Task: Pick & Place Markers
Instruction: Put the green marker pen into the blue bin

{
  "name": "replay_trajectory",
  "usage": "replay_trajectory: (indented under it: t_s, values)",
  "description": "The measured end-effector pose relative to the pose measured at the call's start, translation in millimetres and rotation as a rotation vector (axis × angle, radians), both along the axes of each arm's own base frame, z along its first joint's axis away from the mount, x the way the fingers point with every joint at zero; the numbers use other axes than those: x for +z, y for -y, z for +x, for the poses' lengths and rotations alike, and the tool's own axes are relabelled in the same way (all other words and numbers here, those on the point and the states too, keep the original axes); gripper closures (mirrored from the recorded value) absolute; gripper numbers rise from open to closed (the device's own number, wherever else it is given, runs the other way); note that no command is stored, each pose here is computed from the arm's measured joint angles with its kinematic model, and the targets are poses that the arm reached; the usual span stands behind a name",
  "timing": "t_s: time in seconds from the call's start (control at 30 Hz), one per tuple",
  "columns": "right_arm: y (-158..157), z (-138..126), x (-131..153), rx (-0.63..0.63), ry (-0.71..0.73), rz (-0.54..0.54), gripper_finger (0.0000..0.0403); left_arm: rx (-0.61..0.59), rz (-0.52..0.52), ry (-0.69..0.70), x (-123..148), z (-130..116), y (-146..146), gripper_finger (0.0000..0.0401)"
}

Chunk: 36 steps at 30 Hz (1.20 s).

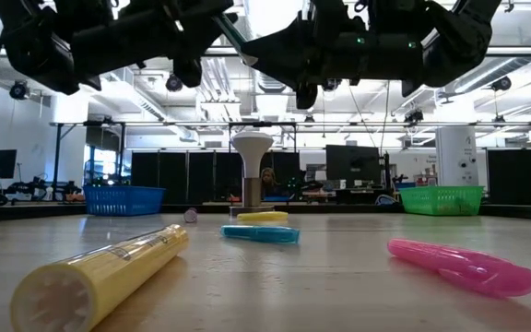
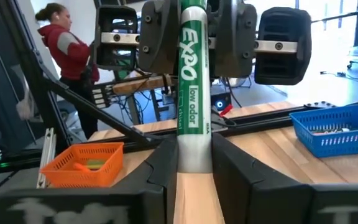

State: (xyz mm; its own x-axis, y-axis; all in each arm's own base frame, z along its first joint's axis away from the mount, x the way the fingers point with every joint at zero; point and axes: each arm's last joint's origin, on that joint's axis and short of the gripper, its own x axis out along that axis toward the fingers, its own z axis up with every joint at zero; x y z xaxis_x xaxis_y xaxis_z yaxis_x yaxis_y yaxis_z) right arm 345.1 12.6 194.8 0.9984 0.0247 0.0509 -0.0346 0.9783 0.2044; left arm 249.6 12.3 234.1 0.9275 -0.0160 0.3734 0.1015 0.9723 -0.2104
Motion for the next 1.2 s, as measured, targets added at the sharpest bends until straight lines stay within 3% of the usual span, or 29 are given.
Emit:
replay_trajectory:
  t_s: [0.17,0.43,0.5,0.6,0.73,0.83,1.0,1.2]
  values:
    - [0.2,0.0,-0.1,-0.005,-0.001,0.009,0.0301,-0.001,-0.001,0.003,0.9,-0.2,-0.2,0.0347]
    - [1.3,0.2,-5.5,-0.025,-0.057,0.01,0.0259,0.08,-0.03,-0.093,16.0,-12.4,-16.9,0.0348]
    - [0.8,0.1,-8.9,-0.016,-0.093,0.008,0.0253,0.155,-0.055,-0.206,25.7,-17.5,-31.4,0.0348]
    - [-0.7,-0.4,-14.6,-0.006,-0.152,0.006,0.0249,0.305,-0.13,-0.48,39.7,-27.2,-57.8,0.0348]
    - [1.1,-1.0,-20.1,-0.016,-0.209,0.003,0.0256,0.582,-0.237,-0.844,62.3,-50.7,-99.0,0.0348]
    - [0.0,-1.7,-23.1,-0.011,-0.24,0.001,0.0266,0.721,-0.341,-0.994,71.8,-66.7,-131.1,0.0348]
    - [-1.3,-2.1,-24.8,-0.009,-0.255,-0.007,0.0282,0.831,-0.452,-1.18,65.5,-84.3,-183.3,0.0348]
    - [-7.5,-3.8,-27.4,0.019,-0.271,-0.018,0.0299,0.845,-0.593,-1.407,31.0,-95.8,-229.4,0.0348]
